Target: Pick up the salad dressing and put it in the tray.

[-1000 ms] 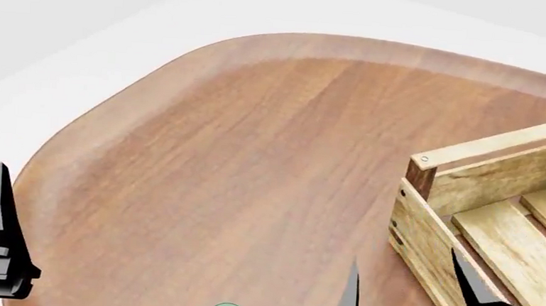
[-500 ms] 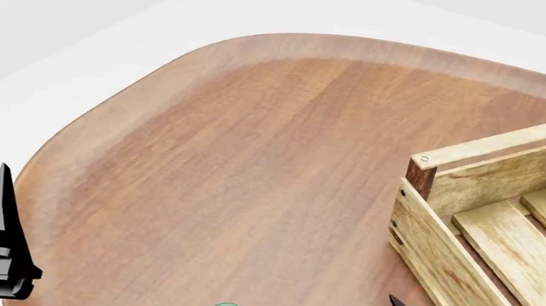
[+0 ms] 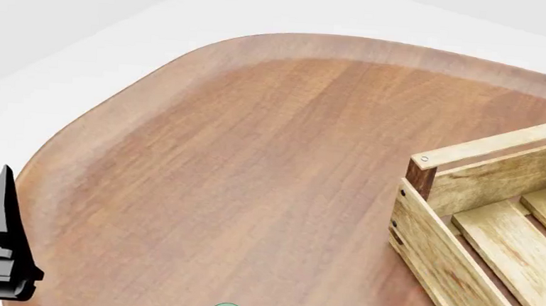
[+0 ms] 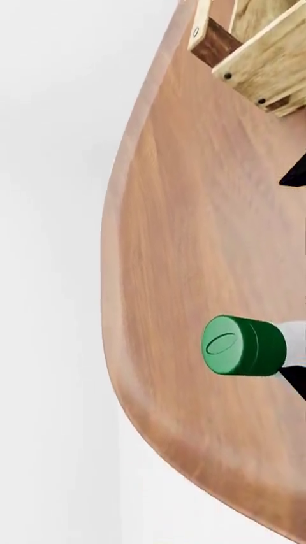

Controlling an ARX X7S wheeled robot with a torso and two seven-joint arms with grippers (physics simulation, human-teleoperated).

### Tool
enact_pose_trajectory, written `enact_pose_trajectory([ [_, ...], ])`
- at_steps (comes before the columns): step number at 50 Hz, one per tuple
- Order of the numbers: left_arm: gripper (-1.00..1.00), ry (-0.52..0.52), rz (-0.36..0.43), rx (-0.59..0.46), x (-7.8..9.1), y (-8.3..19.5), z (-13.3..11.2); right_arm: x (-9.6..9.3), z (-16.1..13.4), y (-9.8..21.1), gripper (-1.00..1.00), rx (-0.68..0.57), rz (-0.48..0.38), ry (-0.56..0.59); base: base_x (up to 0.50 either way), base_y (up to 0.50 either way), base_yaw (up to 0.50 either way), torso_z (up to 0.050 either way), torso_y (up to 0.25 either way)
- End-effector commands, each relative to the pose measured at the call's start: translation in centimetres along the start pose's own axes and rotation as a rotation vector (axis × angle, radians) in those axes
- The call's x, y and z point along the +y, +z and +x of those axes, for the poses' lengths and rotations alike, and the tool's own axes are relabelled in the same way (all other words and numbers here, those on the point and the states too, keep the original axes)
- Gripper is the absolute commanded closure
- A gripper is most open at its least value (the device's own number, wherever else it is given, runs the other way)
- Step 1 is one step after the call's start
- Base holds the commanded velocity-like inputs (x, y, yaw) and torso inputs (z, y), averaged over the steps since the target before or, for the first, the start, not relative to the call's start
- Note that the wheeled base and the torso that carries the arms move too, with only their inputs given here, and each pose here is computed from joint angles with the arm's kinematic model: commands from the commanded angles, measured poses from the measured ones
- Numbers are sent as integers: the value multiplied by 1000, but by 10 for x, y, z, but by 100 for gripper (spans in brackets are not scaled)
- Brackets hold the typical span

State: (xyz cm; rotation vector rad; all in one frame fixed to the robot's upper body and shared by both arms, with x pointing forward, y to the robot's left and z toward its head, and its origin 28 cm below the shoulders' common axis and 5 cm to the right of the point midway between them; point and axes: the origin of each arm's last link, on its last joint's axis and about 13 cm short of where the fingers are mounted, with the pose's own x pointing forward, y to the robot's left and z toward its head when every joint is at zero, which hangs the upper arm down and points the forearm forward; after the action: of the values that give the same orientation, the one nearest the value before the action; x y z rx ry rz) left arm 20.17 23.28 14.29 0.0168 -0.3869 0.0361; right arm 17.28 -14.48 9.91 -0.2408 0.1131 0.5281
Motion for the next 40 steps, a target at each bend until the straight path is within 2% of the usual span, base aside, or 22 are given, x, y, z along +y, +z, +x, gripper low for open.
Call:
enact_pose_trajectory([
  [1,-100,2,-1,1,0,-1,0,6,12,-8,-100,17,41,77,0,0,0,0,0],
  [7,-100,2,-1,1,0,-1,-1,10,21,-12,-100,43,110,167,0,0,0,0,0],
  [13,-100,1,-2,1,0,-1,0,14,29,-15,-100,51,143,207,0,0,0,0,0],
  [18,-100,1,-1,2,0,-1,0,18,37,-18,-100,57,139,234,0,0,0,0,0],
  [40,-100,-1,-2,3,0,-1,0,12,58,-29,-100,67,165,172,0,0,0,0,0],
])
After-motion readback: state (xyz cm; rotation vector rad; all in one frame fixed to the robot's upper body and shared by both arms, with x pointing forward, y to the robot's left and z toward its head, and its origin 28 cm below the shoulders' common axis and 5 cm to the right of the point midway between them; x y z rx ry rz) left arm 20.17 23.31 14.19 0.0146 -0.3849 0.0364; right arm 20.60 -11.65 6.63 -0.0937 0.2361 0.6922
